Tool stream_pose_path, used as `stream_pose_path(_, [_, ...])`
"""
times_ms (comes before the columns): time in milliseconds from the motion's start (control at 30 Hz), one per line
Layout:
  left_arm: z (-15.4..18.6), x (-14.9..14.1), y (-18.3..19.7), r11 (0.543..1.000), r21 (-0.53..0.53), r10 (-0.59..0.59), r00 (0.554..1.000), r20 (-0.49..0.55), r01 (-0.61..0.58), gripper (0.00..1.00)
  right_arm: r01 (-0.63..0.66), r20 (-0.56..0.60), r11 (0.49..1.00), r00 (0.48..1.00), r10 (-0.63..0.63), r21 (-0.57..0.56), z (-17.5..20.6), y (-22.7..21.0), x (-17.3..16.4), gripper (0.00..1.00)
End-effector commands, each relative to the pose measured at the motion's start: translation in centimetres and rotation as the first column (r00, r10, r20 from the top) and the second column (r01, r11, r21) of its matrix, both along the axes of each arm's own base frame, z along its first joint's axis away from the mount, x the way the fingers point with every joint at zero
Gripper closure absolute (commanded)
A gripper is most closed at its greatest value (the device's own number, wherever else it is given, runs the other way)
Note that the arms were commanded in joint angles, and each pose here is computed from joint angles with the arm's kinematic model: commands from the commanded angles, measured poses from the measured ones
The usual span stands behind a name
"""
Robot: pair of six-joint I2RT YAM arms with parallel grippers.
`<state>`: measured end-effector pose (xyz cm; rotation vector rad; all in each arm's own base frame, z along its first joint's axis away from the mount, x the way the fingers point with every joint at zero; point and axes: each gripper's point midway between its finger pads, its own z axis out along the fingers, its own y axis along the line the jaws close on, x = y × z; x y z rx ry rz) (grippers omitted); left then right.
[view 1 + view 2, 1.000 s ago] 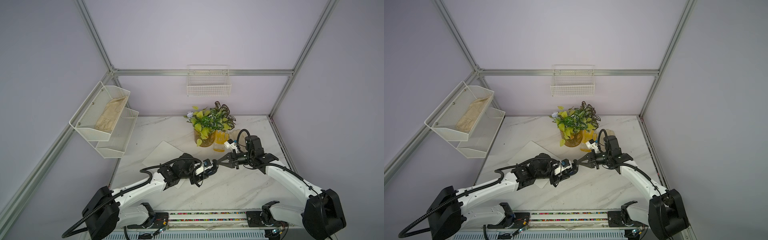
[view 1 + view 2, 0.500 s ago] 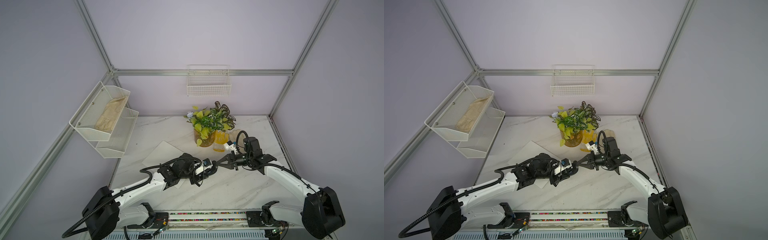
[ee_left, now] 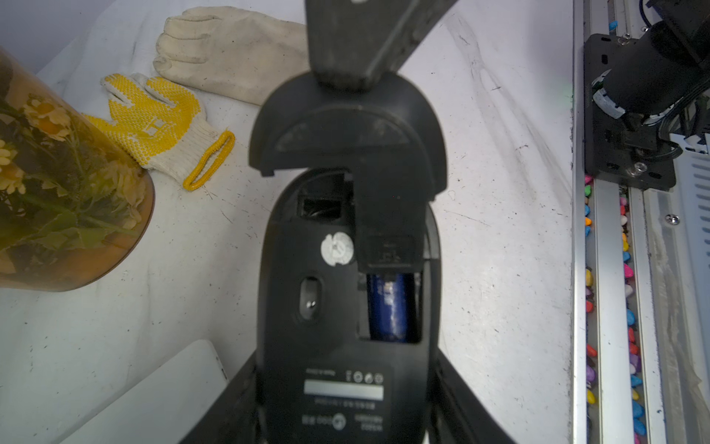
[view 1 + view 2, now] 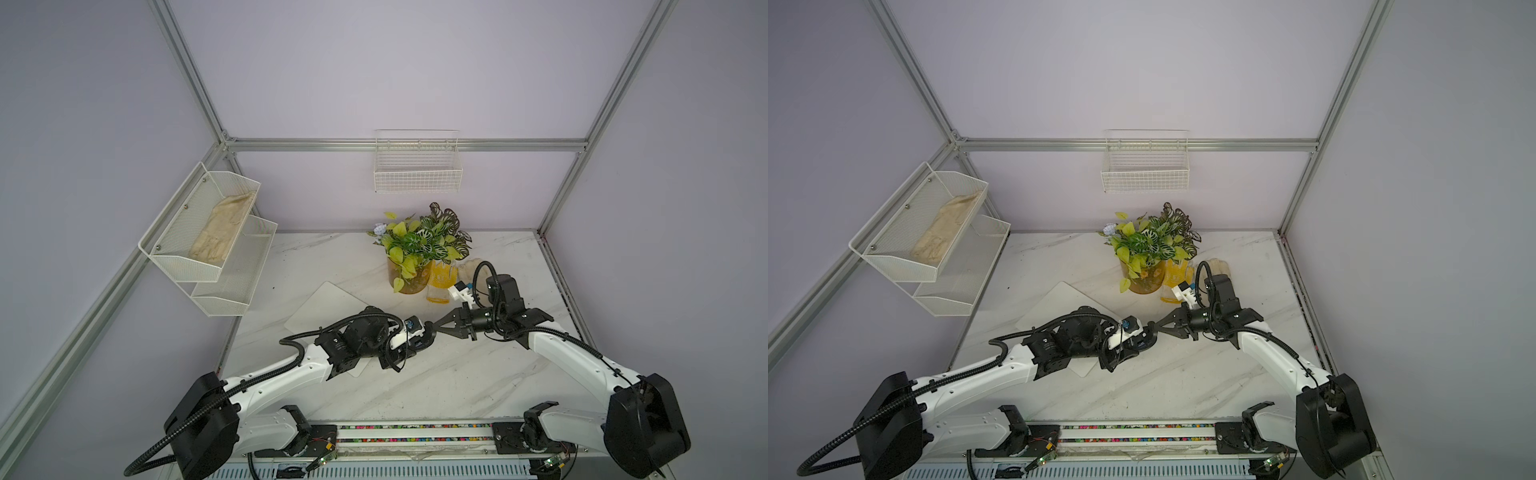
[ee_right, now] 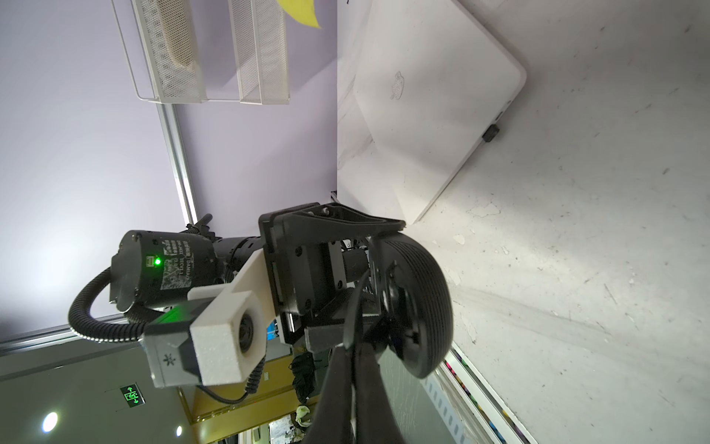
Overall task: Insert the wireless mouse receiver into the laptop
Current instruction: Close the lid on the mouse.
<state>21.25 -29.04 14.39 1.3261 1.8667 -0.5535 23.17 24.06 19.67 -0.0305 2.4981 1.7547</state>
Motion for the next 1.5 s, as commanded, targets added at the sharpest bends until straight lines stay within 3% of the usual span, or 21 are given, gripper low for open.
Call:
stream_pose_path(0, [4.9,1.1,-1.8,0.991,-0.133,-0.01,0.996,0.083,0.021,0.67,0.022,0.015,0.999,1.0,-0.022,-0.041,-0.4,-0.2,0.5,0.9])
stream_pose_path(700, [4.7,1.0,-1.4,0.992,-0.128,-0.006,0.996,0.085,0.017,0.67,0.051,0.072,0.997,0.996,-0.047,-0.059,1.8,-0.5,0.9,0.69])
stream_pose_path(833, [4.3,0.9,-1.3,0.994,-0.107,-0.018,0.995,0.096,0.029,0.67,0.07,0.102,0.993,0.993,-0.061,-0.094,2.2,-0.8,1.2,0.58])
stream_pose_path(967, [4.8,1.4,-1.2,0.995,-0.101,-0.001,0.993,0.121,0.013,0.67,0.084,0.128,0.966,0.99,-0.054,-0.246,0.7,-2.3,1.3,0.47])
stream_pose_path(1200, [5.6,1.8,-1.7,0.994,-0.106,-0.01,0.99,0.143,0.025,0.67,0.055,0.139,0.961,0.99,-0.017,-0.271,0.4,-1.8,0.8,0.25])
stream_pose_path(1467, [6.4,2.2,-2.0,0.994,-0.109,-0.01,0.987,0.161,0.028,0.67,-0.021,0.131,0.947,0.989,0.066,-0.319,-0.9,0.5,-0.4,0.21])
